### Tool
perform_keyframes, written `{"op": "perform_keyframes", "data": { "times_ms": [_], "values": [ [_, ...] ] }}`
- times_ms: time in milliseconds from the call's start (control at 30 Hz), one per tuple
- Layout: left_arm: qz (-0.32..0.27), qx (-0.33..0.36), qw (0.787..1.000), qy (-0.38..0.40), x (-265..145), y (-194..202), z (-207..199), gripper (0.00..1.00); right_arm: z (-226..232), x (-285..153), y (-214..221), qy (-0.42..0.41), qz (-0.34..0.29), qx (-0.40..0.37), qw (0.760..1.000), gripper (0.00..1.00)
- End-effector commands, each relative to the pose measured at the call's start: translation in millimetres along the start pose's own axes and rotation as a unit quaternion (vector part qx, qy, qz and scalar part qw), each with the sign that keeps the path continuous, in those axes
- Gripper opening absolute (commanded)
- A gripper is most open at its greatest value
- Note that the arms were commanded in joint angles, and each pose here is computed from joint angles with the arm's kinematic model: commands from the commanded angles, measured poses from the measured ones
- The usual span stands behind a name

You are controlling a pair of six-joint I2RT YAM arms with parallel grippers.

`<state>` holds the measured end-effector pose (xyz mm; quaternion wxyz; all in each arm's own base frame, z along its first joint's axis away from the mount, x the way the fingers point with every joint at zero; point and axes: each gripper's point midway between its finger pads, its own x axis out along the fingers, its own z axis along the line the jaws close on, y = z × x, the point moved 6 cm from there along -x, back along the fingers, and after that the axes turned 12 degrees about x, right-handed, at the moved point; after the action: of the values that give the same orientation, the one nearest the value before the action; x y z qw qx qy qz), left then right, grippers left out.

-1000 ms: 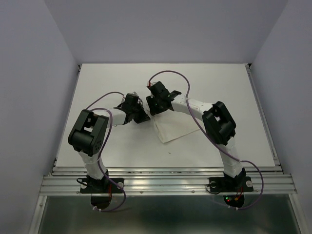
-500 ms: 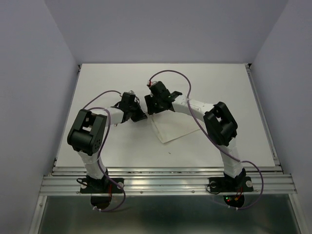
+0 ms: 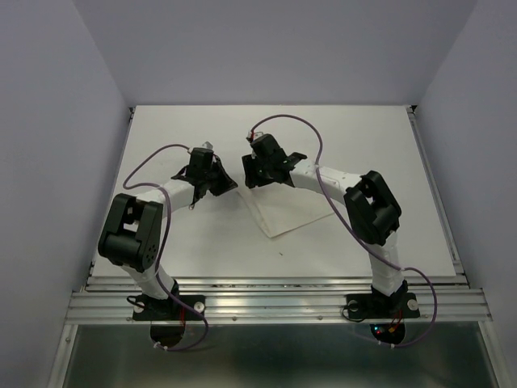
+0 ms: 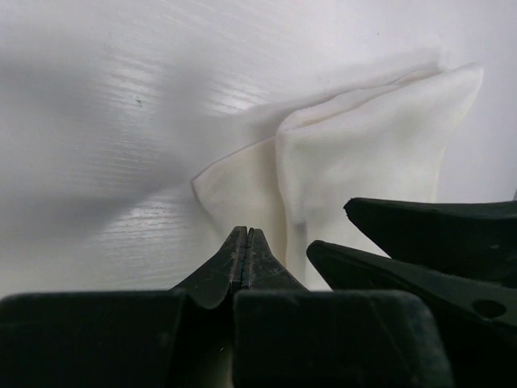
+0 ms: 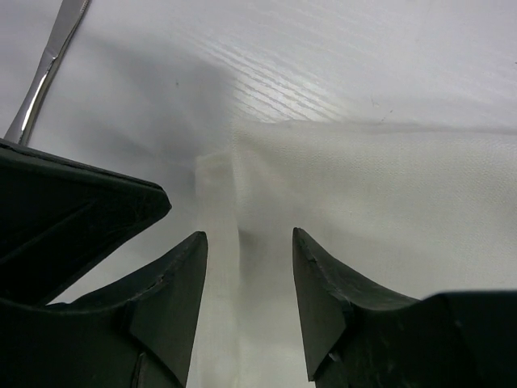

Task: Fold the napkin into a case and place the utensils inside
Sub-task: Turn over the upper triangle folded napkin at the center of the board.

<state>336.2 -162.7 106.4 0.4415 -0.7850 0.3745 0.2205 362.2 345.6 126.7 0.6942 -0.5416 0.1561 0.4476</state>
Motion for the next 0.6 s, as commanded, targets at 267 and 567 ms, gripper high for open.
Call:
{"op": "perform_keyframes", "data": {
  "times_ms": [267, 567],
  "values": [
    [0.054, -0.003, 0.998, 0.032, 24, 17, 2, 0.0, 20, 8, -9, -0.015, -0.015, -0.023, 1.0, 0.53],
    [0.048, -0.005, 0.999, 0.011, 27, 18, 9, 0.0, 16, 19, -1, 0.02, -0.017, -0.042, 0.999, 0.42]
  ]
}}
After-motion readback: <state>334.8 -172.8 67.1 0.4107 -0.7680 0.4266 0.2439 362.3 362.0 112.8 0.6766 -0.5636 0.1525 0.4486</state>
